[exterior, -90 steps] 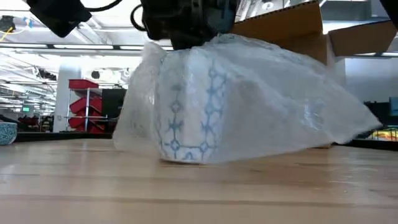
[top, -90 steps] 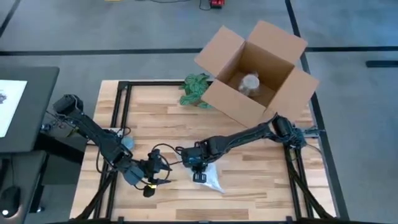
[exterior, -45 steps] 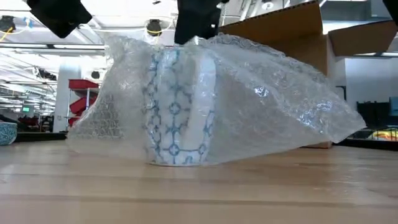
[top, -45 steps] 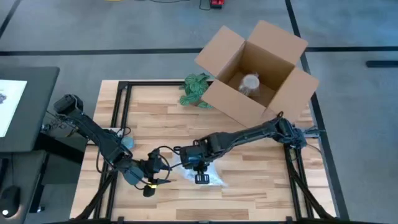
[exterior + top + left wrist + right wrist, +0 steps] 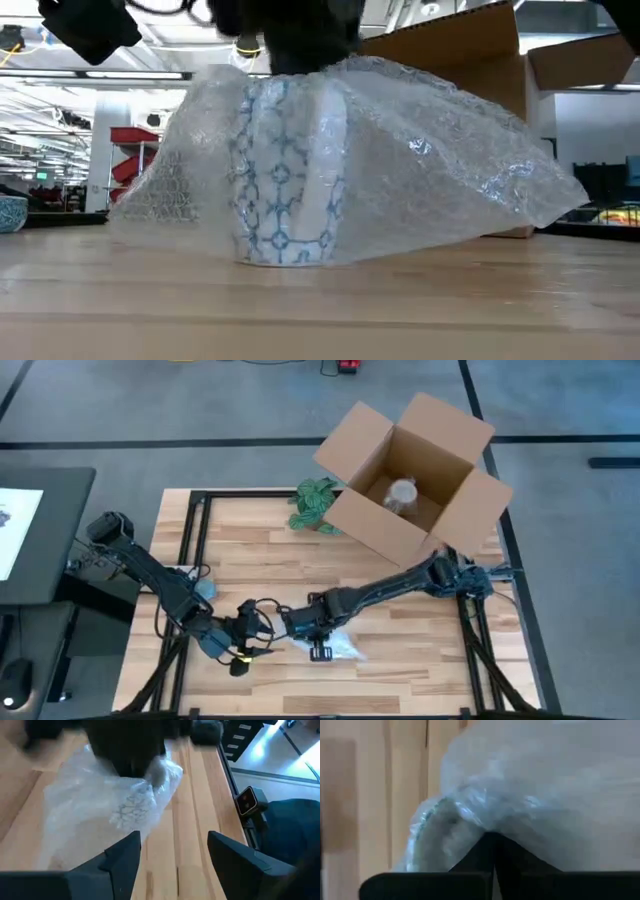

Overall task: Wrap mug
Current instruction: Wrap the blue mug

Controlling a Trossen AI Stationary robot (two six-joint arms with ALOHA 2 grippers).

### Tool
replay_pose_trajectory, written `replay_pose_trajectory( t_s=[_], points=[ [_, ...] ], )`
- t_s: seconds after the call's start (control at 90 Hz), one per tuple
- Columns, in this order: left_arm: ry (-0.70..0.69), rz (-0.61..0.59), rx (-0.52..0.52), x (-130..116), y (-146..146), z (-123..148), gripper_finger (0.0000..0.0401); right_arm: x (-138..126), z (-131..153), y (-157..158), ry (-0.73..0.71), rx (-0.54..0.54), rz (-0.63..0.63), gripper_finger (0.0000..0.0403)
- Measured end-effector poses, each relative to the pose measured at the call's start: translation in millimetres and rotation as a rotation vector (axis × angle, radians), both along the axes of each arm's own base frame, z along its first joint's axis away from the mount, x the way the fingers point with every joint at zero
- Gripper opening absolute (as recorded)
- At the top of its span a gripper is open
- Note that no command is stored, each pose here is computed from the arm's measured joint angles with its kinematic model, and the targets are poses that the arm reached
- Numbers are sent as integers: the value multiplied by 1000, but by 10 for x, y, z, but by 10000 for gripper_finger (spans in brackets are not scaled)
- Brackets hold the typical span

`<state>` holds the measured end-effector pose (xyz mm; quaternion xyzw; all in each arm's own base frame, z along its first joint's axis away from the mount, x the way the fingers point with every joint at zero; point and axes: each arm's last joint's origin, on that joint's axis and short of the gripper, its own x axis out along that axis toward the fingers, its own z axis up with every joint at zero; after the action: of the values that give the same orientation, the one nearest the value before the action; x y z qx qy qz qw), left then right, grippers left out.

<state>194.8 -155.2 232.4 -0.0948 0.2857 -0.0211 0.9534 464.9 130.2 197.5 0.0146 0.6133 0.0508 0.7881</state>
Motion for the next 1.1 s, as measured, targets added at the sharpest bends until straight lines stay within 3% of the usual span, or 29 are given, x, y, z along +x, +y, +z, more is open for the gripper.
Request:
replay_pose_trajectory(
  t_s=[0.222, 0.4, 0.567, 0.856, 1.0, 1.1],
  points=[
    [-2, 1, 1, 1, 0, 1, 212, 30, -159, -16, 44, -2, 10, 0],
    [-4, 1, 1, 2, -1, 3, 212, -7, 113, -28, 0, -6, 16, 0],
    [-5, 2, 0, 3, 0, 4, 212, -102, 575, -53, -108, 13, 23, 0],
    [-5, 0, 4, 3, 0, 6, 212, -299, 969, -74, -167, -7, 54, 0],
    [-5, 0, 4, 3, 0, 6, 212, -250, 966, -126, -221, -110, -30, 0],
    [-6, 0, 4, 3, 0, 7, 212, -137, 850, -161, -255, -116, -65, 0]
  ],
)
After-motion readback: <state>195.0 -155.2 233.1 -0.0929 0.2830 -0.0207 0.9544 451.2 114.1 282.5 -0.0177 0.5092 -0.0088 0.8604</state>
